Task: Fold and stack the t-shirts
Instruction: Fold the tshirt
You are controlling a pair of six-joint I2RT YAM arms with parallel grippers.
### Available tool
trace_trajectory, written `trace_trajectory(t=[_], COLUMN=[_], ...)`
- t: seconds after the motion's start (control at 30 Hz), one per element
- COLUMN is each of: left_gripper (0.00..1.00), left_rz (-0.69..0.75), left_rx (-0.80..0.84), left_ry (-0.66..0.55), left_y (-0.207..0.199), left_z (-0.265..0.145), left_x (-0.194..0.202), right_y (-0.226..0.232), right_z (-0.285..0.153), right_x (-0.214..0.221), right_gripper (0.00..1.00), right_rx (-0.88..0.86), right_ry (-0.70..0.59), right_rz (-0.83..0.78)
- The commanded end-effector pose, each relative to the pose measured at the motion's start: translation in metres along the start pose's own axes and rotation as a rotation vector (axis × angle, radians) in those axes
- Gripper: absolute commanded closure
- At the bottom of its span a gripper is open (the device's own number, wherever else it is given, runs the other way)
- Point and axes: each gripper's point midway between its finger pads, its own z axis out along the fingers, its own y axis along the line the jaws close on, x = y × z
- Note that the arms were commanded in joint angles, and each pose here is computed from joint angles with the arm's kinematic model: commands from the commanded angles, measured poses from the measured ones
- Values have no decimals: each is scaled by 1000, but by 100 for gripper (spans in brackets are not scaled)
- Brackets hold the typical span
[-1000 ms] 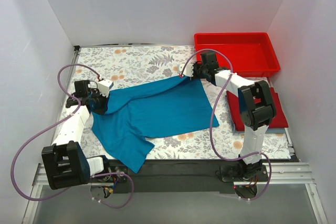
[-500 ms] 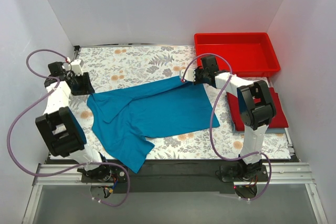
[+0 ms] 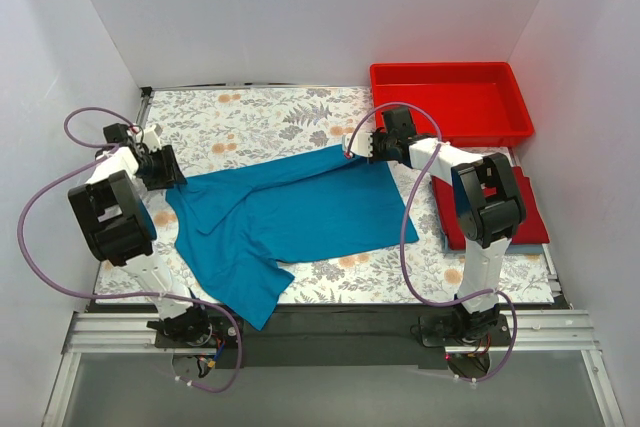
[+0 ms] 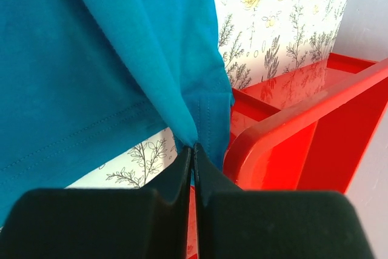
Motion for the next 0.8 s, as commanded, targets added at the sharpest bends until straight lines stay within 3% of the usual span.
trace_trajectory(t=[0.0,0.07,0.13,0.33,0.5,0.77], left_gripper=[53,54,62,74,100,100], left_rz=[12,9,17,19,36,28], left_rx=[-12,4,32,32,69,12], left_ry=[-58,-54,-58,-27,-43,-4], left_y=[4,3,-2,-2,-15,-20], left_z=[0,4,5,9,-8,-36], left_x=[-24,-24,-25,-12,-13,7], right_y=[-5,-7,-7,-9,-10,-9], right_z=[0,0,1,3,4,3], right_x=[0,0,1,1,2,4], right_gripper=[96,96,97,98,99,99], right_rx=[-1,3,2,1,0,-1], right_ry=[8,12,18,22,30,43], right_rz=[1,1,1,0,-3,-8])
